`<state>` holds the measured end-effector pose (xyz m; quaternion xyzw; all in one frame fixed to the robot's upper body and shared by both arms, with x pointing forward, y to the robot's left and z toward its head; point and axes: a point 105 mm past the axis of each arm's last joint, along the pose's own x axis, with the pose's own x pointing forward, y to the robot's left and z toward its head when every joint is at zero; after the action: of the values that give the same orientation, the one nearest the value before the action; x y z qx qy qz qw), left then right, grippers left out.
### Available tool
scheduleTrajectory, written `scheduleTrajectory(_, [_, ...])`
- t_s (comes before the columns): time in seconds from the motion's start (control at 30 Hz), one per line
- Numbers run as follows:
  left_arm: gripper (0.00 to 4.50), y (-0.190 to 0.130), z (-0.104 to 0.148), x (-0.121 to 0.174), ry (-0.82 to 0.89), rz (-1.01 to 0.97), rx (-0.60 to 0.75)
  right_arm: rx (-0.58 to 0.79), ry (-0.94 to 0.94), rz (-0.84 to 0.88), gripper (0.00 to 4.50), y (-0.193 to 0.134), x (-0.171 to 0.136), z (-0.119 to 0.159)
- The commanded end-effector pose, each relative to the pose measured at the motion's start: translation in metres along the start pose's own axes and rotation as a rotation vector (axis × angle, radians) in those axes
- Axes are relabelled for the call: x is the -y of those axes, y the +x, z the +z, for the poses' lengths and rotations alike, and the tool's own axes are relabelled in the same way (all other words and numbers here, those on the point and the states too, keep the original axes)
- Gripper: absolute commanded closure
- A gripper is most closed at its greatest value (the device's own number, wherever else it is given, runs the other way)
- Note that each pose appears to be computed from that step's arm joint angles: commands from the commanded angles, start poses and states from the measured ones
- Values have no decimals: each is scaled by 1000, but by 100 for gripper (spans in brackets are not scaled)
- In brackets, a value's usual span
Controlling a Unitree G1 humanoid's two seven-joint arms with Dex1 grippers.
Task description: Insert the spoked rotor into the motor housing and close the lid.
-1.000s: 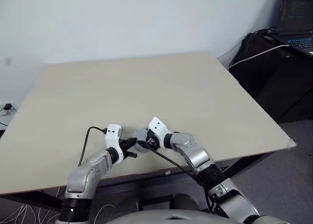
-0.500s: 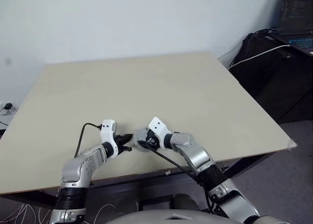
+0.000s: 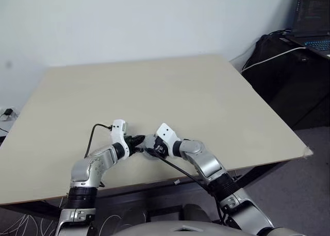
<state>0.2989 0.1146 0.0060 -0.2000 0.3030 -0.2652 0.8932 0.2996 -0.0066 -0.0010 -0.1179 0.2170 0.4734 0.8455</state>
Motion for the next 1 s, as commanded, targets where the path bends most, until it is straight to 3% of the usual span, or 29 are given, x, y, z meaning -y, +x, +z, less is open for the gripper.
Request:
scheduleTrajectory(0.03, [450, 4, 3, 5, 24, -15, -24, -27, 18, -8, 124, -1, 1, -6])
scheduleTrajectory(0.4, [450, 8, -15, -1, 15, 48, -141, -20, 21, -6, 124, -2, 0, -4])
scheduleTrajectory(1.0, [450, -3, -33, 1, -23, 20, -176, -15, 19, 2, 124, -2, -3, -3])
